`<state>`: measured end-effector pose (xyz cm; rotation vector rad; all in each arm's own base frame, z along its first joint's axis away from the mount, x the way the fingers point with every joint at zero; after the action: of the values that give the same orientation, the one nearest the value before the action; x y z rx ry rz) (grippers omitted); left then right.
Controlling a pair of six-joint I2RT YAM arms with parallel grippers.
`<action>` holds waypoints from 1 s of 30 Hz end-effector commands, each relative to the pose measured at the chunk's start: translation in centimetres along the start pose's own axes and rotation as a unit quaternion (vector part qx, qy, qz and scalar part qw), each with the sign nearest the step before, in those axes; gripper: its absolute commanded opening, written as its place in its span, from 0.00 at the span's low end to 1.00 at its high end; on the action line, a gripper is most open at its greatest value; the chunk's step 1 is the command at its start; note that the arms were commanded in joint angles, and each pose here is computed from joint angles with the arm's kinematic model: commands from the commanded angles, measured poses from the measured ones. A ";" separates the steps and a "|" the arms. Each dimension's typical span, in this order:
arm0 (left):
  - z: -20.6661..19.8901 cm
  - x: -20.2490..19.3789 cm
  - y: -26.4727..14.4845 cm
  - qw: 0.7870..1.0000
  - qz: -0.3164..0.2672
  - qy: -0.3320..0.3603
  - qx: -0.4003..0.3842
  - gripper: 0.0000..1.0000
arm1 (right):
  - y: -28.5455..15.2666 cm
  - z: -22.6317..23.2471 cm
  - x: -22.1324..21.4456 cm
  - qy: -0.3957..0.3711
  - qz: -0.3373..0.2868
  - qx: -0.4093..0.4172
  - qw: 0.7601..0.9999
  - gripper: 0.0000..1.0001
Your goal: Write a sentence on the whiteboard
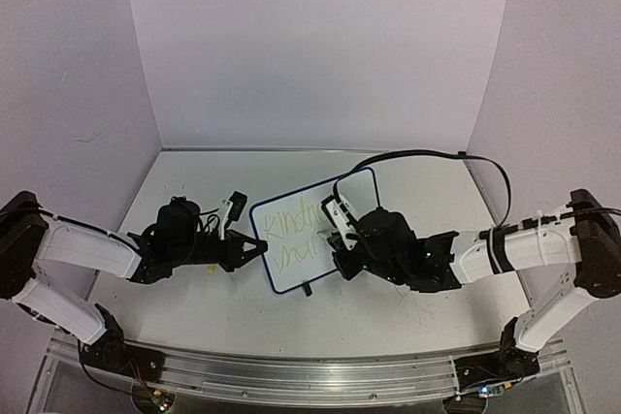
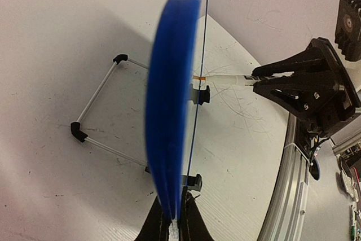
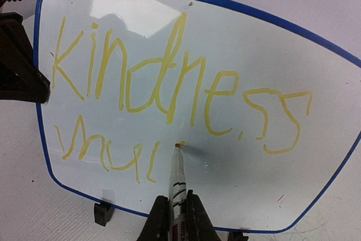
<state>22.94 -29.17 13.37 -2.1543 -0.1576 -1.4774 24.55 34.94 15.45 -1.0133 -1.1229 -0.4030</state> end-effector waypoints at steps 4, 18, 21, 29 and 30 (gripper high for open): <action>1.1 -0.8 -0.1 0.999 0.023 0.011 0.033 0.00 | 0.1 0.0 -0.1 0.017 0.004 0.002 1.000 0.00; 1.2 -0.9 0.0 0.999 0.026 0.010 0.033 0.00 | 0.0 -0.3 -2.9 0.021 0.037 0.006 0.999 0.00; 1.1 -0.9 0.0 0.999 0.025 0.009 0.033 0.00 | 0.0 -0.3 -3.2 0.022 0.041 0.007 0.999 0.00; 1.2 -1.0 0.0 0.999 0.026 0.009 0.034 0.00 | 0.1 -0.4 -4.3 0.022 0.054 0.007 0.998 0.00; 1.2 -1.0 0.0 0.999 0.027 0.009 0.033 0.00 | 0.1 -0.5 -4.3 0.023 0.053 0.004 0.998 0.00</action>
<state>22.92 -29.18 13.37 -2.1547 -0.1562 -1.4779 23.22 33.86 12.28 -1.0363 -1.0420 -0.3329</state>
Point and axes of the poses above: each gripper's point midway between its finger pads, its own y axis out along the fingers, its own z axis along the line the jaws close on, x = y × z, the point moved 2 cm from there along -y, back along the fingers, and after that the axes turned 14 degrees about y, right-handed, at the moved point
